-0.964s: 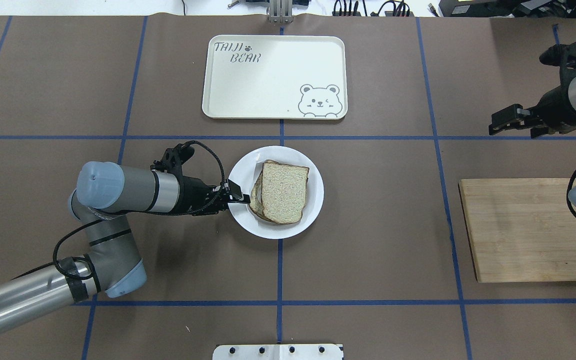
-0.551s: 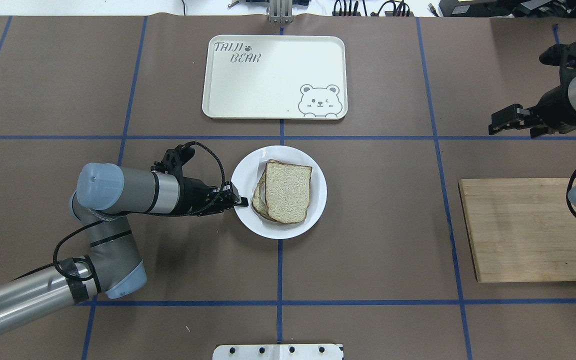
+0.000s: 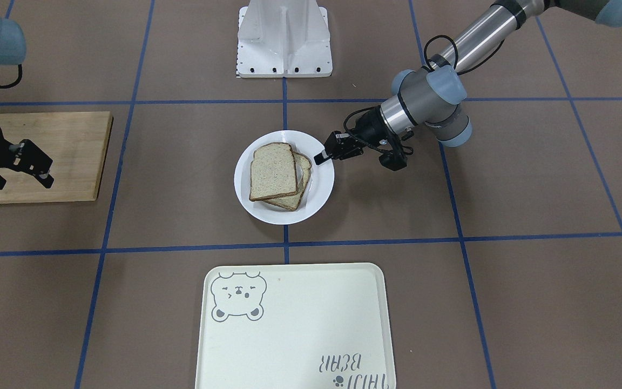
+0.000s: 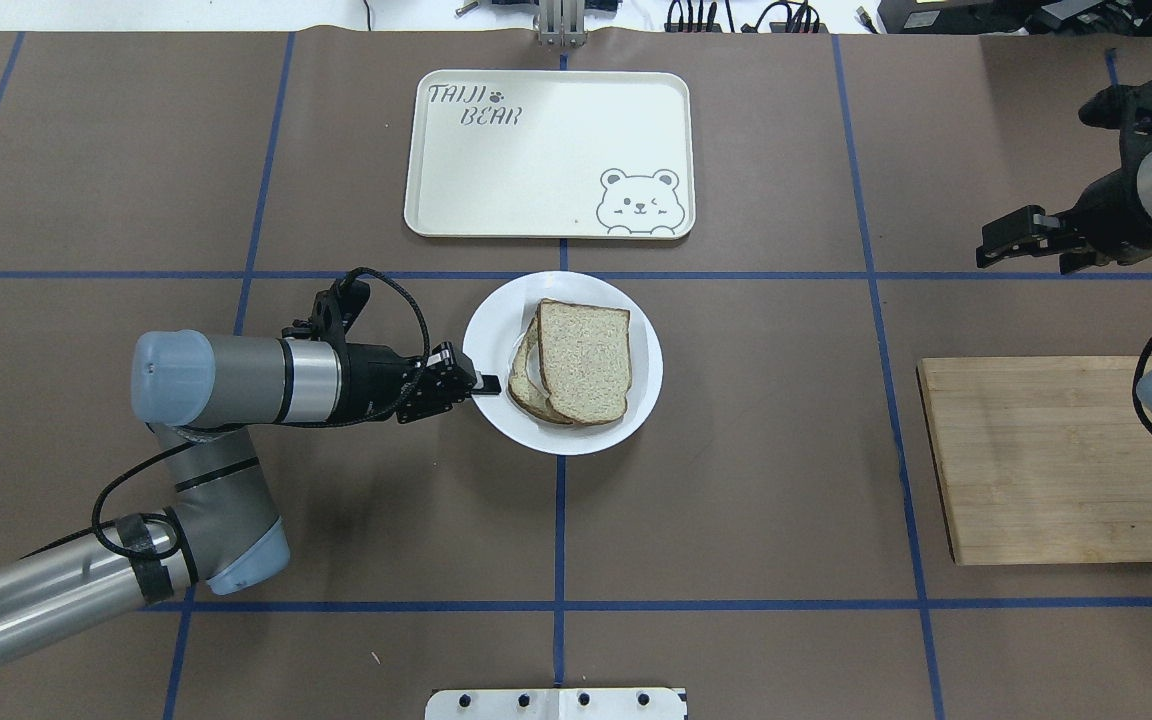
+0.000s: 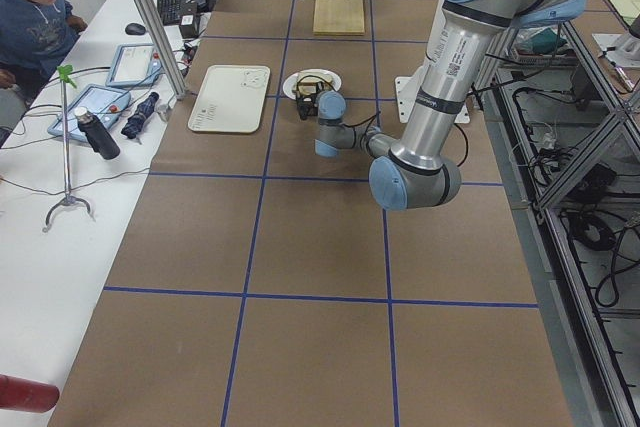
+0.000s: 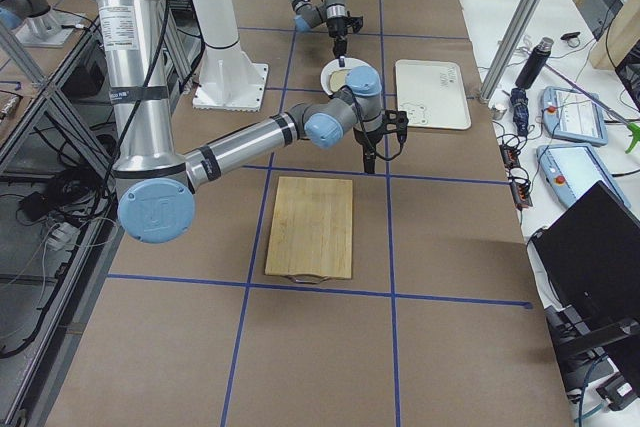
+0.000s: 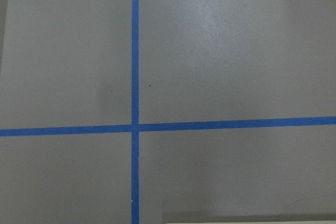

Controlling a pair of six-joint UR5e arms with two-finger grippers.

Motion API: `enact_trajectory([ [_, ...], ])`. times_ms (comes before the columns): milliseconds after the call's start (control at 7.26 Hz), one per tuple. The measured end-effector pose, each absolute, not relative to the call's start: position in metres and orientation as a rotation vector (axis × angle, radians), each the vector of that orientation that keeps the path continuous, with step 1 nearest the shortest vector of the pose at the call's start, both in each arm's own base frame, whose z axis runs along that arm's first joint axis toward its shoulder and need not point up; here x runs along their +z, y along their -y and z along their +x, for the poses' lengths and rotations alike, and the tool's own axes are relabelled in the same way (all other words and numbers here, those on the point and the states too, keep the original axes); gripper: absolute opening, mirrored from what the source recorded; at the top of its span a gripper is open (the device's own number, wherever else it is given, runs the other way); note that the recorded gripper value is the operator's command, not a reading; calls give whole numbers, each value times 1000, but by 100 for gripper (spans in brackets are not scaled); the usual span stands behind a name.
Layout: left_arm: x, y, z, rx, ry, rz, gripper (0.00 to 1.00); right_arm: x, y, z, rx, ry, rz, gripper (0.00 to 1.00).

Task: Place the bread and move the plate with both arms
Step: 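Slide the plate with the left gripper onto the bear tray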

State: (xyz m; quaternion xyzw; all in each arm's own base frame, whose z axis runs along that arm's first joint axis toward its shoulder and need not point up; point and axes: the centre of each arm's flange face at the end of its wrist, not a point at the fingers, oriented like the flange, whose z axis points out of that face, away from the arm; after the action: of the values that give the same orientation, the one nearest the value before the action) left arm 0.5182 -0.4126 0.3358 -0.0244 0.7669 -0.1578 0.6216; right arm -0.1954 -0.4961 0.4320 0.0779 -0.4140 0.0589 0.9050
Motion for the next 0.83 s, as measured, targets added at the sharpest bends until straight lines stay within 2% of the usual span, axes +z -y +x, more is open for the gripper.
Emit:
enact_trajectory([
  [413, 325, 433, 500, -526, -1859, -12, 0, 430, 497, -191, 126, 862, 163, 100],
  [827, 326, 480, 510, -721, -1840, 58, 0, 432, 496, -188, 130, 863, 160, 100],
])
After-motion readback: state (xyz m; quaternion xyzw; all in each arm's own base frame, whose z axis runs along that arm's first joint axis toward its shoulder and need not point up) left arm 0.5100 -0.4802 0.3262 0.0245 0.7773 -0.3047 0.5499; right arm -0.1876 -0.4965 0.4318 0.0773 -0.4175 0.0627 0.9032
